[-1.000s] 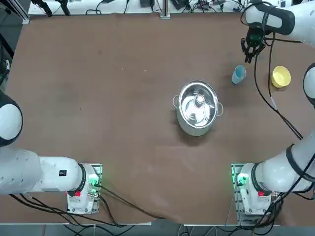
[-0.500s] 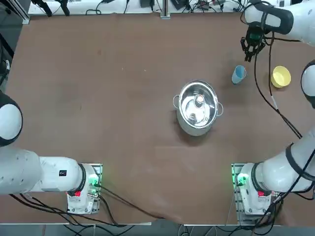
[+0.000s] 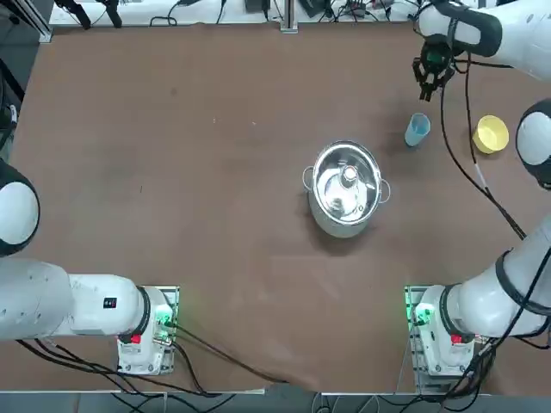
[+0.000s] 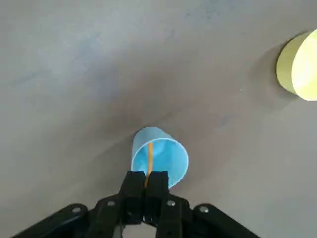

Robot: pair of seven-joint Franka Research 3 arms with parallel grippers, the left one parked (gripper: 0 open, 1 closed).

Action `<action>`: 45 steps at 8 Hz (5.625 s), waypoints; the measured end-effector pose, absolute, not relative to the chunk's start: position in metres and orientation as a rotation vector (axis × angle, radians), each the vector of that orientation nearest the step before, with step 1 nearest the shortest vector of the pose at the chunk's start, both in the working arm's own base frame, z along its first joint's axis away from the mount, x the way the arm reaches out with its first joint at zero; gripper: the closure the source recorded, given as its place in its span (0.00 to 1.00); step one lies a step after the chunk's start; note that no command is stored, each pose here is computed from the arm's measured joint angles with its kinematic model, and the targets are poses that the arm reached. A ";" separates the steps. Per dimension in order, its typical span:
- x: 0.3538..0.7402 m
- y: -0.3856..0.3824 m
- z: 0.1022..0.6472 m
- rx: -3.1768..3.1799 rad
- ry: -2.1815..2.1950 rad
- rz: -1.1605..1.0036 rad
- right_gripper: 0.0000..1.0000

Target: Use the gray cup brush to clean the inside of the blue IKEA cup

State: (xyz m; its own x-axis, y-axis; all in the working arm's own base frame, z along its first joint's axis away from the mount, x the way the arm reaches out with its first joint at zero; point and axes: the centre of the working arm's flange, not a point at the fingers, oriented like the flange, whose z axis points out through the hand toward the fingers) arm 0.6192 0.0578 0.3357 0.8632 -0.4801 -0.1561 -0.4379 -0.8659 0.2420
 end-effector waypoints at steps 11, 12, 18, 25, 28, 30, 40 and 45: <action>0.609 0.045 0.330 2.753 -0.755 -0.427 0.97; 0.609 0.040 0.328 2.742 -0.754 -0.424 0.97; 0.617 0.040 0.326 2.740 -0.736 -0.382 0.97; 0.623 0.077 0.329 2.808 -0.710 -0.362 0.97; 0.618 0.076 0.326 2.785 -0.706 -0.411 0.97; 0.615 0.069 0.325 2.762 -0.717 -0.445 0.97; 0.634 0.049 0.335 2.753 -0.748 -0.382 0.97; 0.649 0.058 0.358 2.800 -0.763 -0.314 0.97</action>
State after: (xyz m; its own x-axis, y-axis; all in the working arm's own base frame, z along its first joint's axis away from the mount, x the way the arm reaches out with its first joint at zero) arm 0.6493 0.0578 0.3576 0.8422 -0.5189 -0.1463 -0.4714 -0.8404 0.2673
